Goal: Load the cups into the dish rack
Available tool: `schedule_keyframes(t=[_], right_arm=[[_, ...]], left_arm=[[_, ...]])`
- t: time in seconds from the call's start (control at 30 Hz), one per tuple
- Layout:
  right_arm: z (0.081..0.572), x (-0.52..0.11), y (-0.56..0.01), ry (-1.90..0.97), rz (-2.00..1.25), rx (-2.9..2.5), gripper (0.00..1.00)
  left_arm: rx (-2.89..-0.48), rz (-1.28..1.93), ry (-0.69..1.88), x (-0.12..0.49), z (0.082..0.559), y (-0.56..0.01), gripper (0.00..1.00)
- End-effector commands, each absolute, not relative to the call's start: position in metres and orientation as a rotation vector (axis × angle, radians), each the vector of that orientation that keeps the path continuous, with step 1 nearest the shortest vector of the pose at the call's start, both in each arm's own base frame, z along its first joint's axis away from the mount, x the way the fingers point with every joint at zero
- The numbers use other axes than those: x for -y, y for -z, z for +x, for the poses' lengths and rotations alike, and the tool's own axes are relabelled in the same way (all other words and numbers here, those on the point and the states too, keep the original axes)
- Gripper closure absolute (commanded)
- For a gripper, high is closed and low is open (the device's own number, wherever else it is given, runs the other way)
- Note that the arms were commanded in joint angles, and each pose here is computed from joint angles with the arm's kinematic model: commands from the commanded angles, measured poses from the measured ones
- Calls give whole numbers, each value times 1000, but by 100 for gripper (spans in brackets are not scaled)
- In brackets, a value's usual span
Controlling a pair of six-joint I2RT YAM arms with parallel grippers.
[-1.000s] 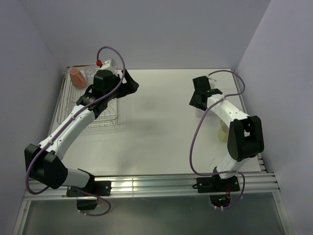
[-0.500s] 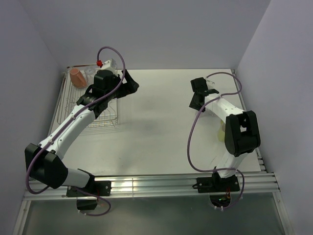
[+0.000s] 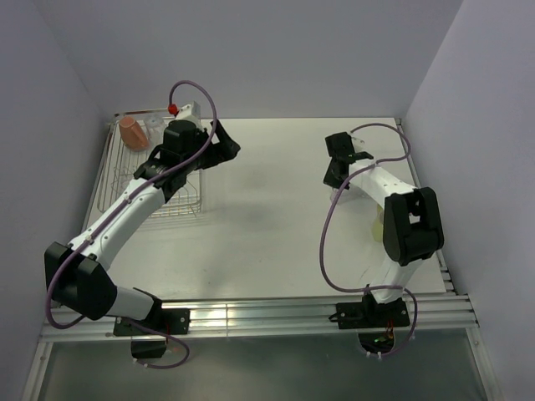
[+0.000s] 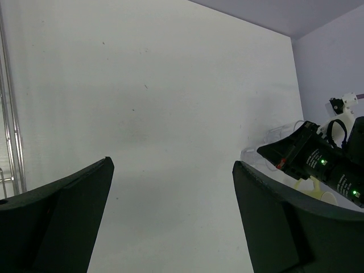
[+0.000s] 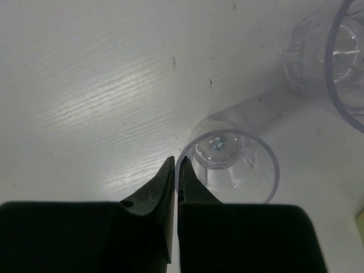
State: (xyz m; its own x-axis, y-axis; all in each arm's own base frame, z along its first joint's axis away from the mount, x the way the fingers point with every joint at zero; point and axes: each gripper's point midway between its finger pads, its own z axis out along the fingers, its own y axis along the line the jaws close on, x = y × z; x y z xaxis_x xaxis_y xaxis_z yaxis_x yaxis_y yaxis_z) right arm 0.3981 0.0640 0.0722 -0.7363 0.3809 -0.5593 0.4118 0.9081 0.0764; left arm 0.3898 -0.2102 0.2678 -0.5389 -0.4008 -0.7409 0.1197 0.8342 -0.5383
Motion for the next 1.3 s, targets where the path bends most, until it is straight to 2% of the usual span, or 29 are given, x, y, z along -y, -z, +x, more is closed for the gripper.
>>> schedule_keyframes(t=[0.0,0.27,0.3,0.5,0.87,1.13,1.27], right_arm=[[411,-95,-122,-114,502,-2386,100],[378,-218,-231,-844,178,-2239,100],[377,-230,-249,-925,136,-2181,100],[336,-272,-313,-1355,-16,-1985,100],[305,-292,-334,-1728,-66,-1860,100],[291,-296,-348,-1879,-97,-1771,100],[291,-298,-344,-1890,-84,-1780,100]], left_arm=[[-1988,-206,756,218,383,-284,7],[-1889,-180,961,230,358,-294,4],[-1906,-176,976,230,352,-282,3],[-1822,-39,1228,252,329,-292,1],[-1654,105,1574,276,295,-306,1],[-1653,99,1633,280,293,-296,1],[-1628,104,1662,279,289,-301,5]])
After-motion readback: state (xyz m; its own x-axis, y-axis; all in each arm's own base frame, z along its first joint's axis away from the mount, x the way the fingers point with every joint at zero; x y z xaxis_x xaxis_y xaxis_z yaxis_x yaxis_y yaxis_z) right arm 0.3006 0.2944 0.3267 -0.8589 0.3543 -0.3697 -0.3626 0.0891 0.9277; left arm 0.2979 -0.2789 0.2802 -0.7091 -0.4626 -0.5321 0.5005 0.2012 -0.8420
